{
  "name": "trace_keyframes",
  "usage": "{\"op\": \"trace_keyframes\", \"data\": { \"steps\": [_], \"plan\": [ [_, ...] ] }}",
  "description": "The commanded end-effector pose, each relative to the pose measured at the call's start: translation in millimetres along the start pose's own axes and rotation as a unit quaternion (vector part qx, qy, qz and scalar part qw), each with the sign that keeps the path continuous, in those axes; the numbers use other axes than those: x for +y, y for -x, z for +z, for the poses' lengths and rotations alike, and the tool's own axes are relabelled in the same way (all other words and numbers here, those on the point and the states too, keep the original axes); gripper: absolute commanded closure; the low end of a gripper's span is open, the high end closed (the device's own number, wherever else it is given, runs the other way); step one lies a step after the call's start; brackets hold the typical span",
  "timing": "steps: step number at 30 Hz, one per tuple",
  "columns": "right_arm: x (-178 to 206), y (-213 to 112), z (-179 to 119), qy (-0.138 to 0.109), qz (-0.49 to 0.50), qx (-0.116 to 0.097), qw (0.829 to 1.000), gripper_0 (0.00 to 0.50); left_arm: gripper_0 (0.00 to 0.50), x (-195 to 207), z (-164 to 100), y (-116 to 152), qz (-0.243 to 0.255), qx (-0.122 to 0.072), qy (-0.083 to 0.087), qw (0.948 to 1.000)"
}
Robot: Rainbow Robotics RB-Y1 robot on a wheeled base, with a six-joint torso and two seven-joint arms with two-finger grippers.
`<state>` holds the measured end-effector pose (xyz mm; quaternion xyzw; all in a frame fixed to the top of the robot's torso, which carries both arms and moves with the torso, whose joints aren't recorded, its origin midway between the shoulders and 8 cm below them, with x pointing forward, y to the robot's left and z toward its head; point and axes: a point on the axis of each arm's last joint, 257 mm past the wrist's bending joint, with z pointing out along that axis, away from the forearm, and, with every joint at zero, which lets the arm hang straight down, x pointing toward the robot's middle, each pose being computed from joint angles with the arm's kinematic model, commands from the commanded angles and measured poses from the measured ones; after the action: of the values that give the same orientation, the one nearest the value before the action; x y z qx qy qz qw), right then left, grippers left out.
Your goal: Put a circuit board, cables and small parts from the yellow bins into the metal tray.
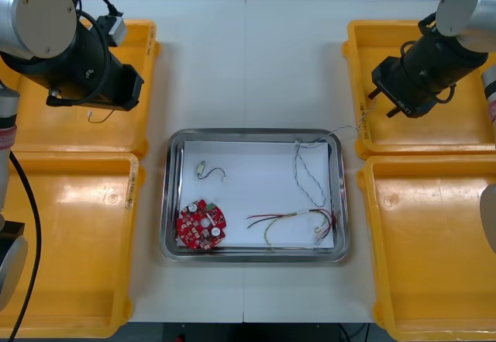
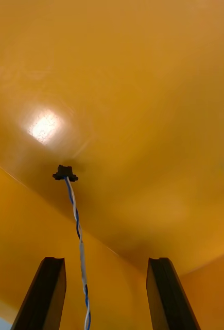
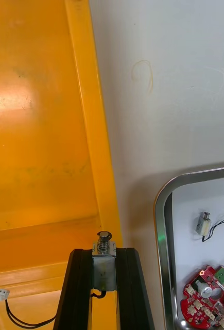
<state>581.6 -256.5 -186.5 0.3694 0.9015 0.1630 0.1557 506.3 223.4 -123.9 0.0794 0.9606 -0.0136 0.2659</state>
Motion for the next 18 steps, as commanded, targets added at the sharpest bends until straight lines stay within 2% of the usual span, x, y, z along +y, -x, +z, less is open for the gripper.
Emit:
{"op": "trace_keyframes", "data": {
  "steps": [1, 2, 11, 18],
  "plan": [
    [6, 0, -3, 0.014, 0.001, -0.004, 1.0, 0.343, 0.5, -11, -7, 3, -0.032, -0.011, -0.01, 0.9994],
    [6, 0, -3, 0.014, 0.001, -0.004, 1.0, 0.5, 0.5, -11, -8, 3, -0.032, -0.012, -0.01, 0.9994],
    [6, -1, -4, 0.015, 0.0, -0.003, 1.0, 0.5, 0.5, -11, -7, 2, -0.034, -0.01, -0.011, 0.9993],
    [6, -1, -29, 0.004, -0.019, -0.011, 1.0, 0.5, 0.5, -11, -7, 2, -0.033, -0.011, -0.011, 0.9993]
  ]
}}
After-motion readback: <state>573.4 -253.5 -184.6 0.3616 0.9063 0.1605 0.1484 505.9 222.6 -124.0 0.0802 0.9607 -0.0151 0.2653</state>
